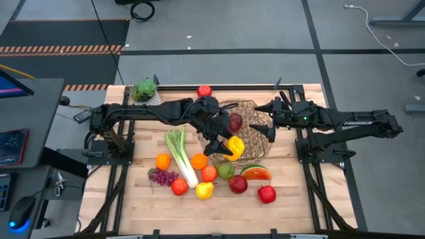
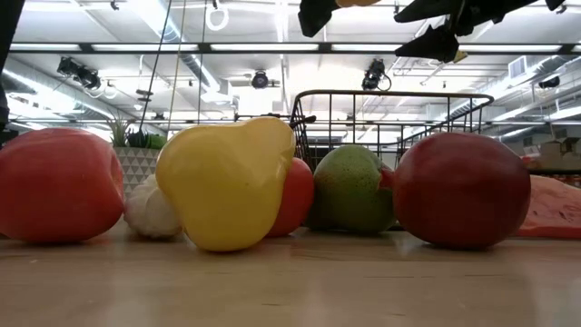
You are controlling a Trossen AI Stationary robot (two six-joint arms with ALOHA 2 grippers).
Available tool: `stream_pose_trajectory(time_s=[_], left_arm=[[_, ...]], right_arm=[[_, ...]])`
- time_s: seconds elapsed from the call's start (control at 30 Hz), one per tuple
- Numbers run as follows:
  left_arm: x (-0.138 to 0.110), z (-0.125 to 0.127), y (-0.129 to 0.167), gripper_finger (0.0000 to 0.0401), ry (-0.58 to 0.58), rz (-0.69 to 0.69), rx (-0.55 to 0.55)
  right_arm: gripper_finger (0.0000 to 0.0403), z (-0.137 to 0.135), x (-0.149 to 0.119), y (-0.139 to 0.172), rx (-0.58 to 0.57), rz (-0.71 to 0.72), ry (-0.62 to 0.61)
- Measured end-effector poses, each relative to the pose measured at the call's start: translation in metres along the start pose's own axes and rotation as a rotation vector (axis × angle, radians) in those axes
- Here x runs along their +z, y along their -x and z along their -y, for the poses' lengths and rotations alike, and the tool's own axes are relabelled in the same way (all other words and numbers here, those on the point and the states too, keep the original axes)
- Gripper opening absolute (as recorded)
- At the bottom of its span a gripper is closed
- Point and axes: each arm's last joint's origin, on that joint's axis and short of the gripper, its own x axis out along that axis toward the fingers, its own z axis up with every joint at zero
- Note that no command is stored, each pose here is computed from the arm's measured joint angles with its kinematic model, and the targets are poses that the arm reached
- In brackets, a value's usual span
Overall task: Build produce basket
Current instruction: Put the yellow bell pepper into the brown wire basket
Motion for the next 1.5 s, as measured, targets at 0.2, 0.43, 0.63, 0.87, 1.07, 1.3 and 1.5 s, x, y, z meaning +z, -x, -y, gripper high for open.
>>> stream_pose_trajectory(time_s=[0.2,0.43,0.63,0.87,1.07,1.3,1.5], left_arm=[[0.0,0.0,0.0,0.033,-0.002,0.0,0.0],[0.0,0.0,0.0,0.033,-0.16,-0.001,0.001],[-0.003,-0.004,0.0,0.033,-0.678,-0.05,0.128],[-0.001,-0.01,0.002,0.033,-1.153,-0.152,0.297],[-0.001,-0.013,0.003,0.033,-1.467,-0.263,0.374],[-0.001,-0.013,0.003,0.033,-1.802,-0.355,0.357],[0.0,-0.013,0.003,0.033,-2.113,-0.424,0.318]], right_arm=[[0.04,0.0,0.0,0.0,0.0,0.0,0.0],[0.04,0.0,0.0,0.0,0.0,0.0,0.0],[0.04,0.0,0.0,0.0,0.0,0.0,0.0],[0.04,0.0,-0.001,0.0,-0.002,-0.007,0.002],[0.04,0.0,-0.003,0.0,-0.005,-0.026,0.006],[0.04,0.001,-0.003,0.0,-0.006,-0.026,0.006],[0.04,0.001,-0.003,0.0,-0.006,-0.027,0.006]])
